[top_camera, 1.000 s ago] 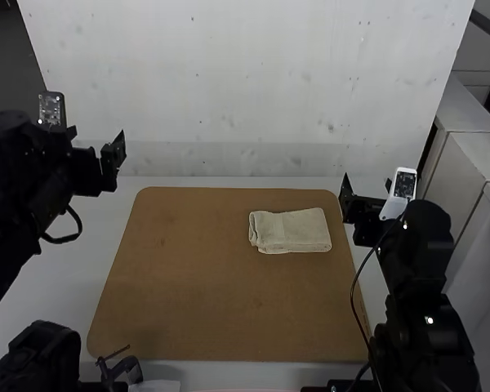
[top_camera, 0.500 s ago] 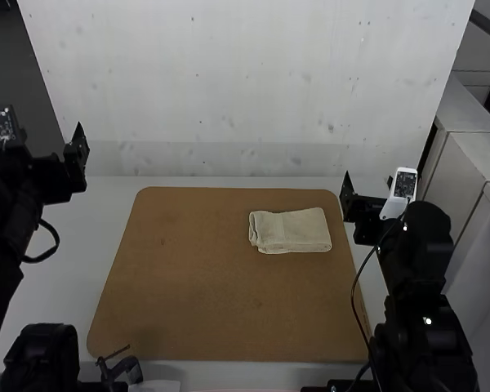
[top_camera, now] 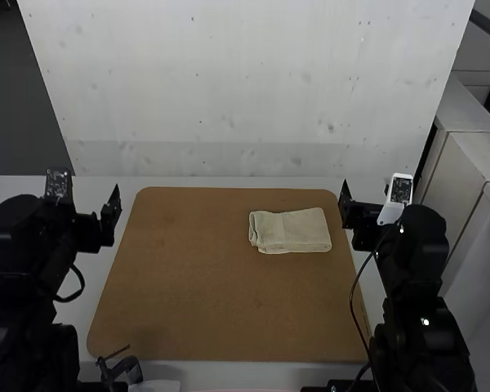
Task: Fold the towel.
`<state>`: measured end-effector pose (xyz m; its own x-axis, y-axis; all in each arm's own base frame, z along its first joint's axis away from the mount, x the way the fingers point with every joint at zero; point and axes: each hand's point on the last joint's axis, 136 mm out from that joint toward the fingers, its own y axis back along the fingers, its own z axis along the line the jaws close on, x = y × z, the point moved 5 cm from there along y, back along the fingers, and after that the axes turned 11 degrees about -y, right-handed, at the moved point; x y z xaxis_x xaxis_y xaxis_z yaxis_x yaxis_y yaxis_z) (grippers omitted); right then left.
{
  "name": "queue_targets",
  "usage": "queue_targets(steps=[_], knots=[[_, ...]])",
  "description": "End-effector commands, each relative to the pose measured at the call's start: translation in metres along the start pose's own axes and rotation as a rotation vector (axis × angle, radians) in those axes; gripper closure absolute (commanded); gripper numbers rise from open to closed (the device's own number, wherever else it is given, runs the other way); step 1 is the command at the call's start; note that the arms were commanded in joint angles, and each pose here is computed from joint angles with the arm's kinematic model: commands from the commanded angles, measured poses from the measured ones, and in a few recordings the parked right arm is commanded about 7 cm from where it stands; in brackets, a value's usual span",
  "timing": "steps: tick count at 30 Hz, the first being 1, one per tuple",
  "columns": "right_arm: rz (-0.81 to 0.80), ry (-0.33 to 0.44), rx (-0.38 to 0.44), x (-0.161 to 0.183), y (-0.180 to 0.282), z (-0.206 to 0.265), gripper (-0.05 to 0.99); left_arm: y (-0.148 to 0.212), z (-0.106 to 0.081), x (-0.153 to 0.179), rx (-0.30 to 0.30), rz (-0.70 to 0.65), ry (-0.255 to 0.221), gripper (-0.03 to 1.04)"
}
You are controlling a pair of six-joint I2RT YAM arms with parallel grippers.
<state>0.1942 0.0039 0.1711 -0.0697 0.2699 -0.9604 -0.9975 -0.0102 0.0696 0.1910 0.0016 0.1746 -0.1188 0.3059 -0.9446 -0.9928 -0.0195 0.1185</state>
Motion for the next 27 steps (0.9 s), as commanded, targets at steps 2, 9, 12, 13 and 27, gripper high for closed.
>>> queue_targets(steps=[2, 9, 12, 13, 27], knots=[[0.006, -0.005, 0.014, -0.0015, 0.0005, -0.0015, -0.03, -0.0028, -0.0084, 0.0078, 0.051, -0.009, -0.01, 0.03], [0.023, -0.009, 0.016, 0.0019, 0.0007, -0.0018, -0.03, -0.0022, -0.0136, 0.0056, 0.094, -0.027, -0.011, 0.03], [0.025, -0.009, 0.02, 0.0023, 0.0005, -0.0025, -0.03, -0.0025, -0.0137, 0.0065, 0.094, -0.023, -0.011, 0.03], [0.024, -0.012, 0.023, 0.0021, 0.0004, -0.0031, -0.03, -0.0024, -0.0135, 0.0059, 0.093, -0.025, -0.011, 0.03], [0.023, -0.016, 0.014, 0.0019, 0.0005, -0.0016, -0.03, -0.0025, -0.0135, 0.0066, 0.092, -0.023, -0.01, 0.03]])
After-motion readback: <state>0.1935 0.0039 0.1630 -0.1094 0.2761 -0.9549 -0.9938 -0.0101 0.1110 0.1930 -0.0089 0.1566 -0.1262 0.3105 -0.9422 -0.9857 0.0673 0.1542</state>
